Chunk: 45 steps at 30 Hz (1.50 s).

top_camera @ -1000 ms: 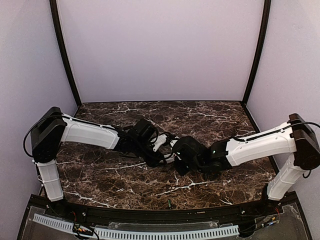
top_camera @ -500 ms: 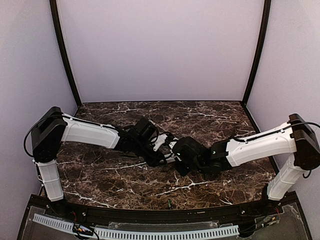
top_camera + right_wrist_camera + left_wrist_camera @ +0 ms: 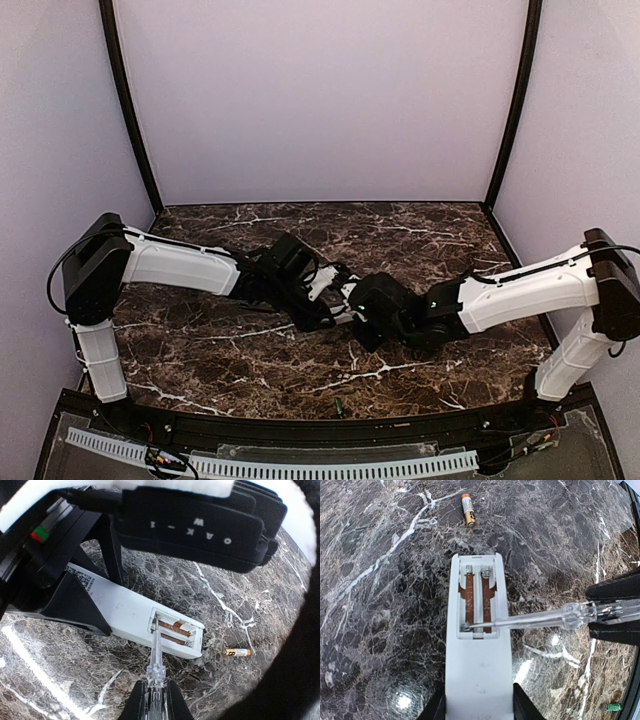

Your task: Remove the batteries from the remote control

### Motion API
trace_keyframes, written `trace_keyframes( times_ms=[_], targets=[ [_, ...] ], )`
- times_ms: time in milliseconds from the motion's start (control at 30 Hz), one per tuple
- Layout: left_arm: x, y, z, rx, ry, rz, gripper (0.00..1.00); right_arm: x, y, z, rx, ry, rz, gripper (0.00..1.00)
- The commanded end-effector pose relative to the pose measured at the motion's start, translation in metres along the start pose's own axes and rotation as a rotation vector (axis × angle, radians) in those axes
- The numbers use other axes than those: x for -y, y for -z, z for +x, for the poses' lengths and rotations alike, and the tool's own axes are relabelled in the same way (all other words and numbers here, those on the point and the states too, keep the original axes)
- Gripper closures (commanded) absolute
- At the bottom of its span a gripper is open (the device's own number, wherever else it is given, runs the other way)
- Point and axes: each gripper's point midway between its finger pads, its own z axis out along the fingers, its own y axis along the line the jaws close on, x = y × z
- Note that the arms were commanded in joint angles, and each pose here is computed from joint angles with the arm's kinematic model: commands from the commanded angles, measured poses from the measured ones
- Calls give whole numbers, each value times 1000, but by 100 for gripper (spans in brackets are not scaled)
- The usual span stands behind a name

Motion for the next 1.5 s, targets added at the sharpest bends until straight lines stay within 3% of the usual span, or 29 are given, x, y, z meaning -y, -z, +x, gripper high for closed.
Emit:
trace_keyframes(
  times_ms=[0,433,767,1467],
  targets=[
    [28,16,-34,89,-79,91,100,24,3,13,-22,12,72,100],
    [16,14,-31,77,-99,21,100,47,14,22,-25,-27,71,100],
    [-6,12,-23,39,-213,-215,100,41,31,26,-12,-58,-68,100],
    [-6,28,-31,89,-249,-283,100,62,59,3,105,-160,-37,100]
  ],
)
